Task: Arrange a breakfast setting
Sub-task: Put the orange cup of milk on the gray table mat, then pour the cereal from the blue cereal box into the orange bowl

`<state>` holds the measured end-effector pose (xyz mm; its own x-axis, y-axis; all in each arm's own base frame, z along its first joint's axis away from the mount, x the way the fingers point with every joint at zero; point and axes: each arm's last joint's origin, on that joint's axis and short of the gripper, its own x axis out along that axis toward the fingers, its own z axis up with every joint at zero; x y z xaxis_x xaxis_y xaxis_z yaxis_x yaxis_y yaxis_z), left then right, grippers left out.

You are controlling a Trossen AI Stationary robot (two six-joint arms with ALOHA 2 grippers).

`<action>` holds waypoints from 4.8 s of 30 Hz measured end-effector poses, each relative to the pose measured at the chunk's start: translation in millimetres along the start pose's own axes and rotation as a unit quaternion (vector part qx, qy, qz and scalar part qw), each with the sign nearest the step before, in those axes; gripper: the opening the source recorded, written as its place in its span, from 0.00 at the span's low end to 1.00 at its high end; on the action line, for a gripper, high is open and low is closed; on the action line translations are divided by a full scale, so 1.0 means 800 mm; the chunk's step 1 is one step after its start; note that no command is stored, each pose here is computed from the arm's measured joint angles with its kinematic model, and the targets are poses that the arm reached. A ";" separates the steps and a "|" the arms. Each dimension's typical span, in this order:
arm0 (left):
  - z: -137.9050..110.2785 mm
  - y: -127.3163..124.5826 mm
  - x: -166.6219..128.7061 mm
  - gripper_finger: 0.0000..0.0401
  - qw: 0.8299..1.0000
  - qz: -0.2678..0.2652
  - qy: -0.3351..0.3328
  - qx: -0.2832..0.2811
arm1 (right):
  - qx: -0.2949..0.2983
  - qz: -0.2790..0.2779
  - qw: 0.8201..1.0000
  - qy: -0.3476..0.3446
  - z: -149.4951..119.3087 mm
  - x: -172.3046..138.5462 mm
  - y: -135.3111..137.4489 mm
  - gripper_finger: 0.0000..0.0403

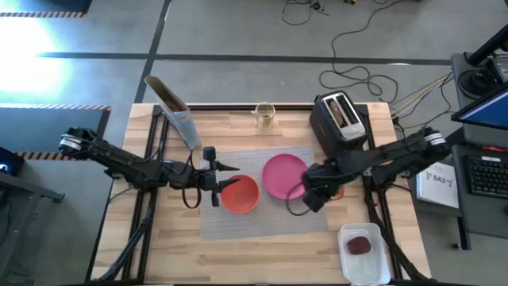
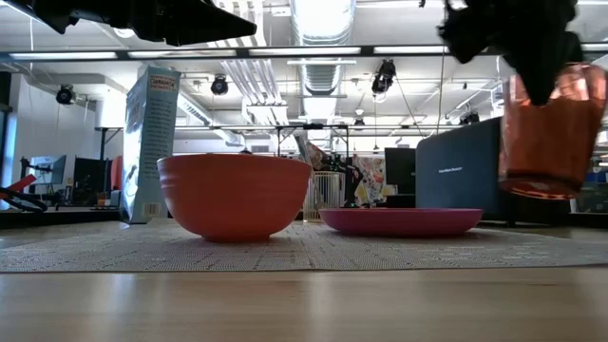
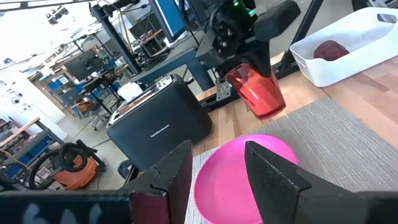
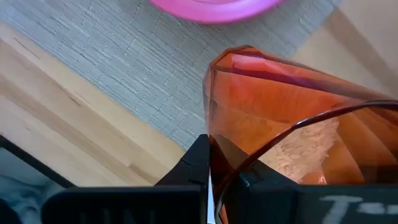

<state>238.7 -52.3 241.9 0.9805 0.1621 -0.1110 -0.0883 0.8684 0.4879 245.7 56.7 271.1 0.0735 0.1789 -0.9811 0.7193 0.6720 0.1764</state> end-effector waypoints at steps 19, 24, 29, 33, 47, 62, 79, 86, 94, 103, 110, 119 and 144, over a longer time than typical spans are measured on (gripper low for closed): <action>-0.004 -0.003 0.003 0.33 1.000 -0.006 0.011 0.009 | -0.119 -0.143 0.983 0.000 0.119 -0.029 0.000 0.02; -0.011 -0.005 0.001 0.33 0.999 -0.003 0.045 0.010 | -0.165 -0.164 0.973 0.015 0.145 -0.013 0.004 0.02; -0.013 -0.003 -0.008 0.33 0.997 0.010 0.077 -0.004 | -0.216 -0.167 0.962 0.029 0.166 0.000 0.018 0.02; -0.014 -0.001 -0.013 0.33 0.995 0.024 0.093 -0.019 | -0.249 -0.161 0.955 0.025 0.180 0.001 0.030 0.02; -0.022 0.008 -0.021 0.33 0.969 0.183 0.168 -0.012 | -0.340 -0.145 0.929 -0.039 0.241 -0.019 0.061 0.02; -0.032 0.010 -0.027 0.33 0.950 0.234 0.208 -0.015 | -0.524 -0.194 0.828 -0.046 0.278 0.001 0.078 0.02; -0.037 0.008 -0.029 0.33 0.947 0.232 0.222 -0.013 | -0.727 -0.158 0.668 -0.004 0.275 0.026 0.098 0.02; -0.038 0.007 -0.030 0.33 0.947 0.230 0.224 -0.012 | -0.731 -0.183 0.657 0.000 0.281 0.040 0.102 0.02; -0.038 0.007 -0.030 0.33 0.947 0.230 0.224 -0.012 | -0.727 -0.185 0.661 -0.008 0.283 0.046 0.106 0.03; -0.038 0.007 -0.030 0.33 0.947 0.229 0.224 -0.012 | -0.673 -0.185 0.715 -0.024 0.284 0.045 0.106 0.15; -0.038 0.007 -0.030 0.33 0.947 0.229 0.224 -0.012 | -0.645 -0.184 0.741 -0.037 0.278 0.038 0.108 0.23; -0.038 0.007 -0.030 0.33 0.948 0.227 0.223 -0.013 | -0.601 -0.174 0.775 -0.086 0.248 -0.008 0.119 0.25; -0.034 0.008 -0.027 0.33 0.950 0.227 0.213 -0.008 | -0.204 -0.110 0.964 -0.128 0.119 -0.096 0.084 0.19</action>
<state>212.2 -37.6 223.6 0.6814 0.6935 -0.2342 -0.4914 0.6705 0.5559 354.2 20.0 351.1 0.1555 -0.1477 -0.9767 0.4092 0.9096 -0.0724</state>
